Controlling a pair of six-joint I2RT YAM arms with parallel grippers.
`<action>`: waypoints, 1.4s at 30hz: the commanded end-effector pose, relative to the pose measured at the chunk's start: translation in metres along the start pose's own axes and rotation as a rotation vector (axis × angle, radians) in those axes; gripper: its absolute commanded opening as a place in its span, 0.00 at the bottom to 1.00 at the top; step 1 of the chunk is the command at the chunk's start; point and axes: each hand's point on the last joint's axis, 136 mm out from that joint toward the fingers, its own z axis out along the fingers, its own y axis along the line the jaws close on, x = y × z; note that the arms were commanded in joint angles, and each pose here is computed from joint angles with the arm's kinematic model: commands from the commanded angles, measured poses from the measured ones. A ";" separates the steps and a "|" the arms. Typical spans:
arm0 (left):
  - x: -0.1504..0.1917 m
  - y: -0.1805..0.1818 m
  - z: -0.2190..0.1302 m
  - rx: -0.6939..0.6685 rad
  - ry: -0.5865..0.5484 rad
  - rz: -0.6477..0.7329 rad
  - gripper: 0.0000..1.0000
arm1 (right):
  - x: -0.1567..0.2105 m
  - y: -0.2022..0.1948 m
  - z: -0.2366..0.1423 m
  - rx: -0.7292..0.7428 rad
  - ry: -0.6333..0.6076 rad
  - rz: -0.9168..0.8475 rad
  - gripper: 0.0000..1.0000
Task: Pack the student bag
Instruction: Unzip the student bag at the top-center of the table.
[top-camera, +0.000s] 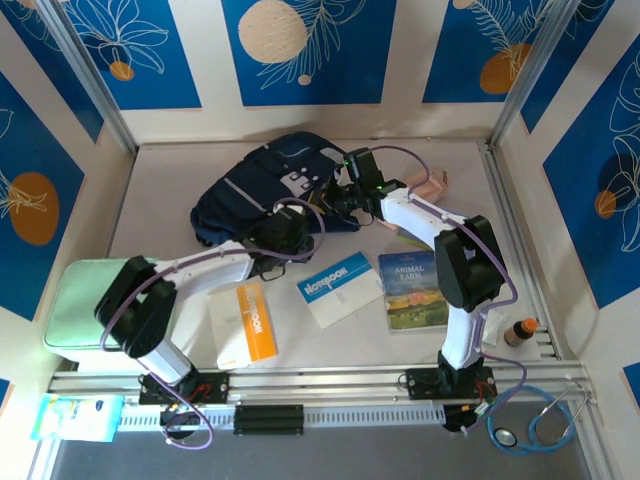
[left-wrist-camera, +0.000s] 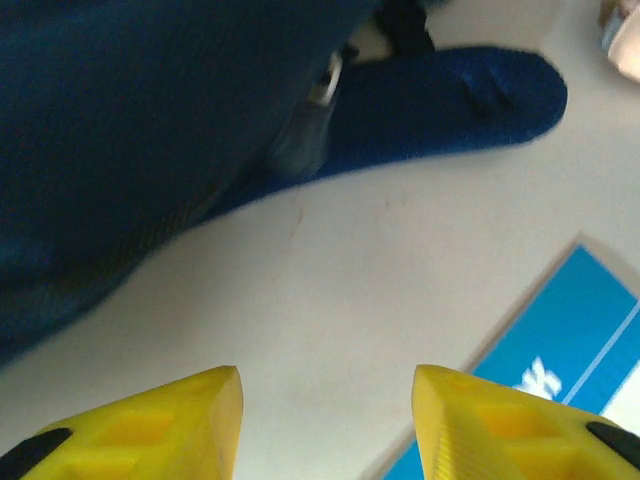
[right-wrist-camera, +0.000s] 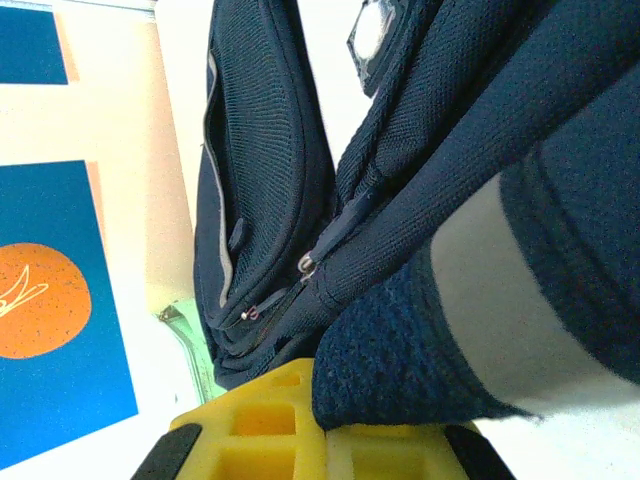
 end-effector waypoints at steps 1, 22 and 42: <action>-0.030 -0.009 0.003 -0.038 -0.108 -0.004 0.47 | 0.003 0.046 -0.019 -0.132 0.020 -0.048 0.00; -0.081 0.008 0.007 -0.180 -0.238 -0.112 0.26 | -0.002 0.072 -0.027 -0.222 0.076 -0.037 0.00; -0.089 0.017 -0.028 -0.158 -0.132 -0.170 0.35 | -0.003 0.078 -0.028 -0.191 0.114 -0.009 0.00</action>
